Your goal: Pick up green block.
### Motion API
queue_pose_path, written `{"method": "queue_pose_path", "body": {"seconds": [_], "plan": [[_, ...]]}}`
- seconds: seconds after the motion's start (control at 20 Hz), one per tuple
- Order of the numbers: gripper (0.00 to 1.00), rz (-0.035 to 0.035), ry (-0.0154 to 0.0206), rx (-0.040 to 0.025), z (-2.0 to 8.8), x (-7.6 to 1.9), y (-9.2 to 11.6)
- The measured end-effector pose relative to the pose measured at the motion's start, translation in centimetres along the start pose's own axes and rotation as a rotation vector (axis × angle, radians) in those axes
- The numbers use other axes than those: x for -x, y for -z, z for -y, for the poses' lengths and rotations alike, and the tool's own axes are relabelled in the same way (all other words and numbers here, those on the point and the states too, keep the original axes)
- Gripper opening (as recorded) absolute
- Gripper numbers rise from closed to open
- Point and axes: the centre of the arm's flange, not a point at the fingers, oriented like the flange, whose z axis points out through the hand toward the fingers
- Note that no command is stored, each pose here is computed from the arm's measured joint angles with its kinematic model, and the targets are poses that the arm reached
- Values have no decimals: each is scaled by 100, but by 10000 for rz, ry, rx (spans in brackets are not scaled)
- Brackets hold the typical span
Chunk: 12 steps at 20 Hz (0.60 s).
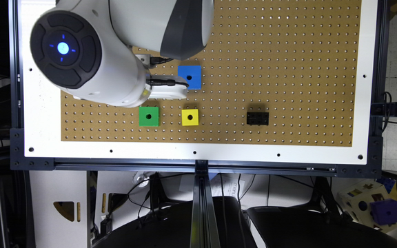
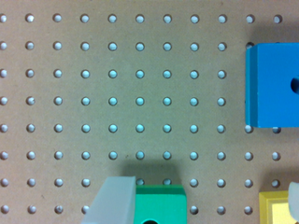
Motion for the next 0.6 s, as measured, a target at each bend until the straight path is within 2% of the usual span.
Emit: {"method": "queue_pose_path", "body": {"seconds": [0.35,0.4,0.45,0.6], "plan": [[100,0,-14,2,-5,-3,-1],[100,1,-7,1,-2,-1,0],[100,-62,-151,-24,-67,-71,25],[100,-124,-206,-62,-81,-113,51]]}}
